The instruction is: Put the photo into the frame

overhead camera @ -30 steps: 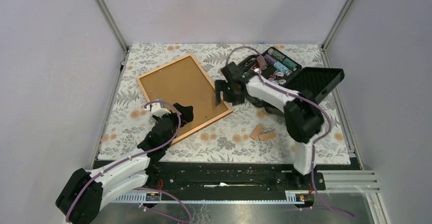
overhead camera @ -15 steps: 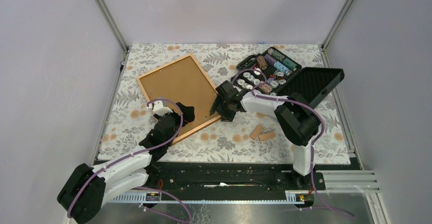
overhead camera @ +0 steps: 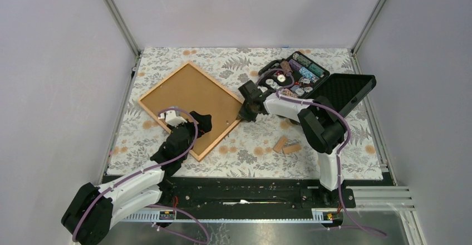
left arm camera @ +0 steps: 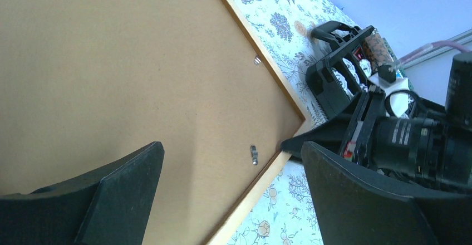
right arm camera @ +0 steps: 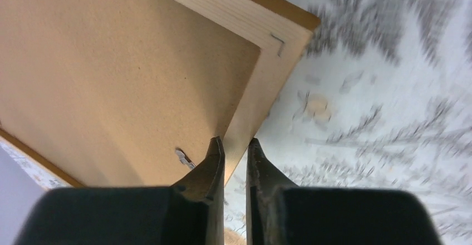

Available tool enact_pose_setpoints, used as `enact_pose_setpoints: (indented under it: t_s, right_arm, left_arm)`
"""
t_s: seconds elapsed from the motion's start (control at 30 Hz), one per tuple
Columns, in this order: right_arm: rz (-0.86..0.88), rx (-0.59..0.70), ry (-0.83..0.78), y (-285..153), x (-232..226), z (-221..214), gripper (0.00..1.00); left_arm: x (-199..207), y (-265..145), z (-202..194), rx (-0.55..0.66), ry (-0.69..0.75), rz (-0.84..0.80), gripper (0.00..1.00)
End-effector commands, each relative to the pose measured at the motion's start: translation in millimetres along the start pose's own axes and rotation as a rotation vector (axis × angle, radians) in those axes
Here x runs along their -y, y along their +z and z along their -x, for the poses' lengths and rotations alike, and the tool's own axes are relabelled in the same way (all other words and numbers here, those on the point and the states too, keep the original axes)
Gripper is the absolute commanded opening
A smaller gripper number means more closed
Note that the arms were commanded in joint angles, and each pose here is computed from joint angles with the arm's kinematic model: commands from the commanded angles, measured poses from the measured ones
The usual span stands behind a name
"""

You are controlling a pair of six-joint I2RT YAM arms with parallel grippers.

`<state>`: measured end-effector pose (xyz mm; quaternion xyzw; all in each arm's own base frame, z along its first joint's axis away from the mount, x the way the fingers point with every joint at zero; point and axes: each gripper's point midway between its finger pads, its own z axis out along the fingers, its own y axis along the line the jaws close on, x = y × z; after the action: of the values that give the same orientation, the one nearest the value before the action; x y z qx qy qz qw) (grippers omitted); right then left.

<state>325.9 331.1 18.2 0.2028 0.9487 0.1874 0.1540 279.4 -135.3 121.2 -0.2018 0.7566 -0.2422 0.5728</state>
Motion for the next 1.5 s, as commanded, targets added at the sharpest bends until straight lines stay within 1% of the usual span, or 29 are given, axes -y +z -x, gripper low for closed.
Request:
enact_pose_setpoints:
  t_s: [0.0,0.07,0.13,0.27,0.37,0.43,0.5,0.57,0.6,0.67,0.73,0.8,0.9,1.03,1.1,1.17,1.23,1.3,1.43,1.47]
  right_arm:
    - [-0.081,-0.044,-0.286,7.9,31.6,14.0,0.05]
    - [-0.099,-0.031,-0.357,6.0,35.0,21.7,0.06]
    - [-0.114,-0.039,-0.408,6.3,36.6,28.2,0.21]
    - [-0.143,-0.017,-0.486,-1.9,25.8,50.1,0.31]
    - [-0.139,-0.01,-0.521,-16.9,13.1,58.6,0.44]
    - [-0.109,-0.018,-0.537,-25.9,7.4,56.2,0.57]
    - [-0.081,-0.042,-0.554,-29.5,6.2,47.7,0.67]
    - [-0.077,-0.068,-0.574,-25.9,9.2,37.8,0.72]
    - [-0.069,-0.099,-0.582,-23.2,10.1,30.0,0.72]
    - [-0.076,-0.122,-0.605,-18.1,11.4,21.2,0.73]
    - [-0.08,-0.131,-0.624,-13.8,10.1,14.4,0.73]
    - [-0.068,-0.141,-0.634,-12.4,5.5,8.7,0.76]
    - [-0.038,-0.156,-0.628,-10.8,-0.5,1.4,0.78]
    - [-0.058,-0.159,-0.634,-5.1,-1.3,-7.6,0.78]
    - [-0.094,-0.153,-0.628,-0.6,2.6,-7.8,0.76]
    - [-0.111,-0.156,-0.618,4.2,5.2,-8.5,0.69]
    - [-0.115,-0.158,-0.609,8.4,4.3,-8.9,0.66]
    - [-0.135,-0.129,-0.604,12.8,3.5,-2.7,0.66]
    - [-0.162,-0.116,-0.597,18.1,1.6,2.7,0.66]
    - [-0.171,-0.116,-0.593,18.9,3.1,3.0,0.63]
  left_arm:
    - [6.5,0.7,9.2,0.033,-0.026,-0.022,0.99]
    - [6.5,0.9,8.6,0.031,-0.025,-0.022,0.99]
    - [6.5,1.1,8.5,0.03,-0.024,-0.021,0.99]
    - [7.3,1.6,8.6,0.029,-0.024,-0.022,0.99]
    - [7.3,1.9,8.6,0.029,-0.021,-0.021,0.99]
    - [6.9,2.1,7.8,0.026,-0.02,-0.02,0.99]
    - [7.0,2.4,8.3,0.027,-0.021,-0.018,0.99]
    - [6.9,2.6,8.0,0.026,-0.02,-0.017,0.99]
    - [7.1,2.8,8.3,0.026,-0.02,-0.017,0.99]
    - [7.0,3.1,7.9,0.024,-0.019,-0.016,0.99]
    - [7.5,3.5,7.6,0.022,-0.017,-0.016,0.99]
    - [7.4,3.9,7.7,0.022,-0.016,-0.014,0.99]
    - [7.1,4.2,7.5,0.021,-0.015,-0.011,0.99]
    - [7.6,5.0,6.8,0.017,-0.012,-0.011,0.99]
    - [7.5,5.3,6.7,0.016,-0.011,-0.009,0.99]
    - [7.8,5.3,6.7,0.016,-0.011,-0.01,0.99]
    - [7.8,5.4,6.6,0.015,-0.01,-0.009,0.99]
    - [8.1,5.4,6.8,0.016,-0.011,-0.01,0.99]
    - [7.6,5.1,7.1,0.017,-0.012,-0.011,0.99]
    - [7.6,4.8,6.9,0.018,-0.012,-0.011,0.99]
